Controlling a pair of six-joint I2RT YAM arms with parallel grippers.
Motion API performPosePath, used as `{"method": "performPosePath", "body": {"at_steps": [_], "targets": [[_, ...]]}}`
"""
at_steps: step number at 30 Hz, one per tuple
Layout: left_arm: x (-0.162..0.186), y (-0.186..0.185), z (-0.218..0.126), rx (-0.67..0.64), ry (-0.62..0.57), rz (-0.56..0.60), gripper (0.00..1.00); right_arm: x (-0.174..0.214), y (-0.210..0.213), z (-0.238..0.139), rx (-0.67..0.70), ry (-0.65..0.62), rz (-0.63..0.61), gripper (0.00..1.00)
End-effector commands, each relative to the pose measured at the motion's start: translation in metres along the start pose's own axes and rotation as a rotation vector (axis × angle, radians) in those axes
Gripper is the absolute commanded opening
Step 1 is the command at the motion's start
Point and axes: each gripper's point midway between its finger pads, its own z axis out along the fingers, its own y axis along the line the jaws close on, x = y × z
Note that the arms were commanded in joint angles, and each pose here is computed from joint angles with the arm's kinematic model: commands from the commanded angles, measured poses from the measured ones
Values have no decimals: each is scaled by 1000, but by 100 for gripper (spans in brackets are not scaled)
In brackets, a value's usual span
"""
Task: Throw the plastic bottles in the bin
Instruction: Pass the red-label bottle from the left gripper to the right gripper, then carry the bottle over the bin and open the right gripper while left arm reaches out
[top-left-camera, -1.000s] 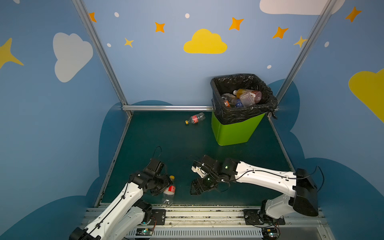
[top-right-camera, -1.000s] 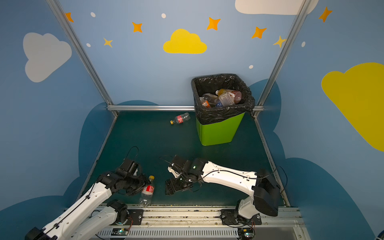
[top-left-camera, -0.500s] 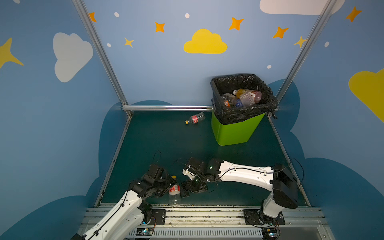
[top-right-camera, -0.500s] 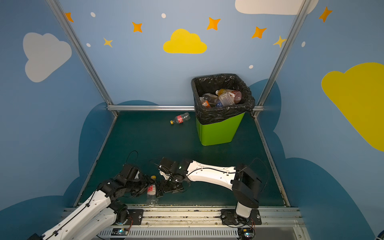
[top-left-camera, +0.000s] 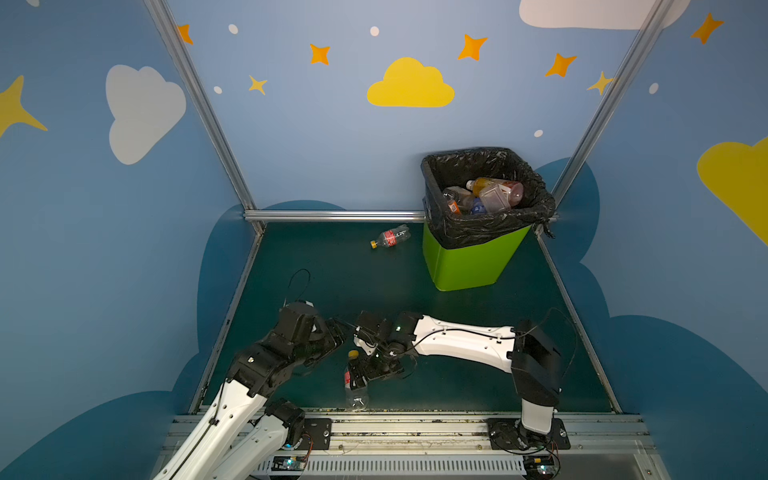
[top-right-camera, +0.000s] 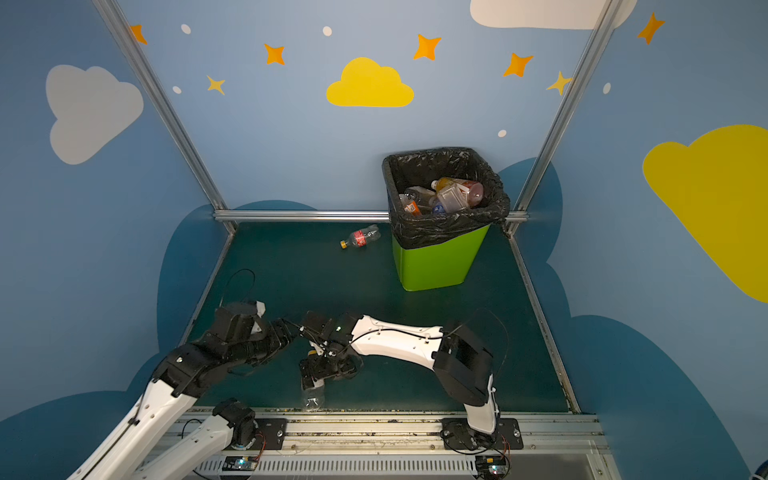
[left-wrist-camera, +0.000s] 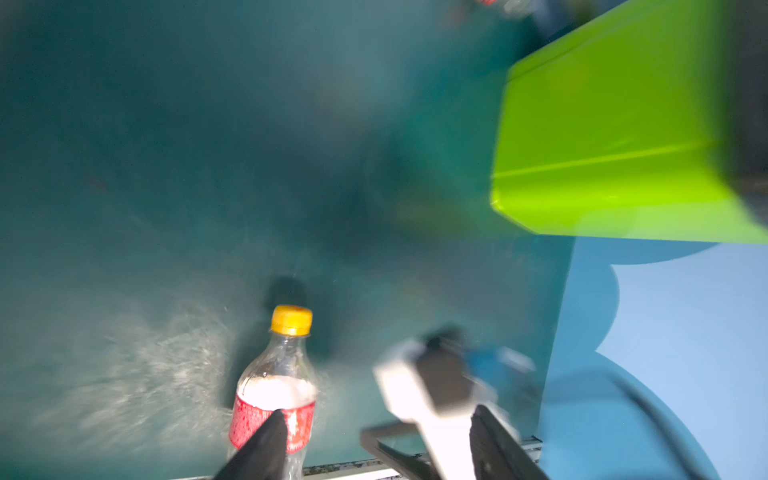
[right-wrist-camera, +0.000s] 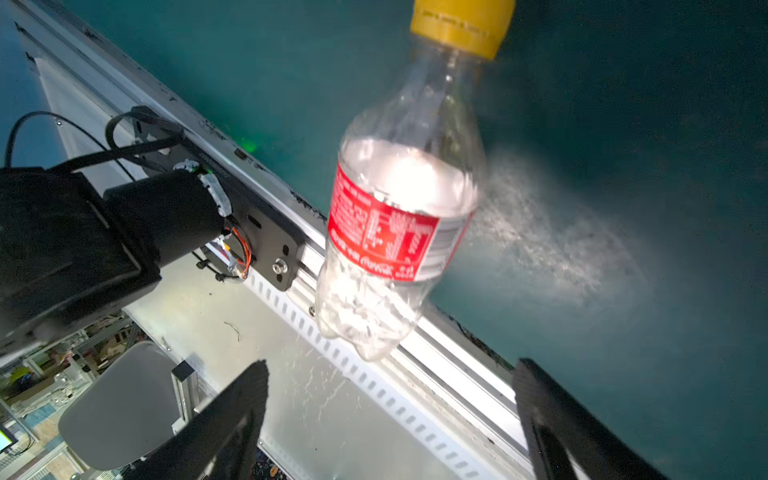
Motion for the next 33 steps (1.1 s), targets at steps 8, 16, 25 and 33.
{"method": "performPosePath", "body": {"at_steps": [8,16,25,33], "targets": [[-34,-7,-91,-76,-186,150,78,-10,-8,28,178,122,-65,93],[-38,-2,-110,-71,-249,142,79,-1,-16,54,245,225,-95,90],[-37,3,-106,-79,-249,124,79,-4,-20,44,275,196,-127,73],[-40,-1,-100,-70,-258,121,80,-13,-15,6,290,84,-191,60]]}}
